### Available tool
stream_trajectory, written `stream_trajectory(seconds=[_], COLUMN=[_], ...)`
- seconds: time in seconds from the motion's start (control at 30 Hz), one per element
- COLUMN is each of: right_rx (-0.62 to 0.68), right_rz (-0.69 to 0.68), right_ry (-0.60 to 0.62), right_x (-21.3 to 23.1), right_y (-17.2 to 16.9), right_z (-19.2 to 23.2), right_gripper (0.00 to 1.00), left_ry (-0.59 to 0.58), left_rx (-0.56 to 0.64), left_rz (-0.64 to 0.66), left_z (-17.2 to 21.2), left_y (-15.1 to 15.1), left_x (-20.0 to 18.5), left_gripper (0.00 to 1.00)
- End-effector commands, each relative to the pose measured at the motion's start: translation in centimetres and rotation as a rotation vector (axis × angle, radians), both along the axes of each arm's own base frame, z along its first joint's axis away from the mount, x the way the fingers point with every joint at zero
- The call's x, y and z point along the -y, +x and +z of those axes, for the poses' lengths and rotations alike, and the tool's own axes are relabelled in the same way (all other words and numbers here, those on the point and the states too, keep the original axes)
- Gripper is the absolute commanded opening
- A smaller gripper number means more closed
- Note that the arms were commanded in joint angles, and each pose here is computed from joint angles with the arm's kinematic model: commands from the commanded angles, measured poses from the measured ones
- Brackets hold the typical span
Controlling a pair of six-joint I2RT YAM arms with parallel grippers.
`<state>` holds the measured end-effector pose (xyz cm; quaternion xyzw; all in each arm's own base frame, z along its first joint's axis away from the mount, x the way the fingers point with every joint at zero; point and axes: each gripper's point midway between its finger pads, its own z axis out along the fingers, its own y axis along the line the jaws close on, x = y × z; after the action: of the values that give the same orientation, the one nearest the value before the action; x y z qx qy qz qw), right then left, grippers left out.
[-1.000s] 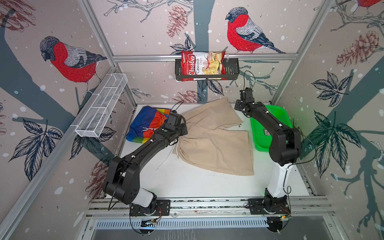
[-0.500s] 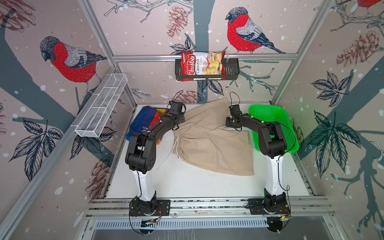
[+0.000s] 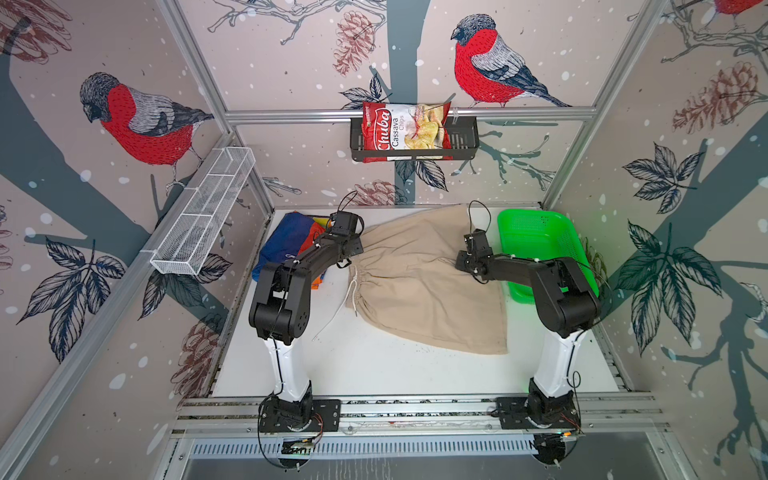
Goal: Fold and stack the shorts
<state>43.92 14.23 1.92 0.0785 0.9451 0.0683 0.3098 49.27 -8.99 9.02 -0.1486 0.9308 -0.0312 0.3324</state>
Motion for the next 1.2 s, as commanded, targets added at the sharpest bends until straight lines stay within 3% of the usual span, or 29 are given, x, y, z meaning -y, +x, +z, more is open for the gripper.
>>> stream_trajectory(seconds=[0.0, 0.27, 0.57, 0.7, 0.87, 1.17], right_rx=[-0.159, 0.017, 0.035, 0.090, 0.168, 0.211], right_rz=[-0.012, -0.012, 0.027, 0.057, 0.085, 0.113], right_ry=[-0.020, -0.076, -0.089, -0.057, 0.108, 0.269], right_x=[0.8, 2.1, 3.0, 3.1, 2.8, 1.9], right_y=[-3.7, 7.0, 16.2, 18.9, 21.6, 24.2], right_z=[-1.2, 7.4, 7.0, 6.6, 5.9, 4.5], right_gripper=[0.28, 0.42, 0.53, 0.61, 0.67, 0.66], left_ry=[-0.005, -0.064, -0.132, -0.153, -0.222, -0.314], left_rx=[0.043, 0.074, 0.085, 0.088, 0.089, 0.082], left_rz=[-0.003, -0.045, -0.083, -0.089, -0.148, -0.149], left_z=[0.4, -0.2, -1.7, -2.3, -3.1, -4.9], left_y=[1.1, 3.3, 5.5, 6.0, 6.4, 7.1], left_x=[-0.2, 0.9, 1.7, 1.5, 2.6, 2.6], left_gripper=[0.62, 0.66, 0.76, 0.77, 0.77, 0.70])
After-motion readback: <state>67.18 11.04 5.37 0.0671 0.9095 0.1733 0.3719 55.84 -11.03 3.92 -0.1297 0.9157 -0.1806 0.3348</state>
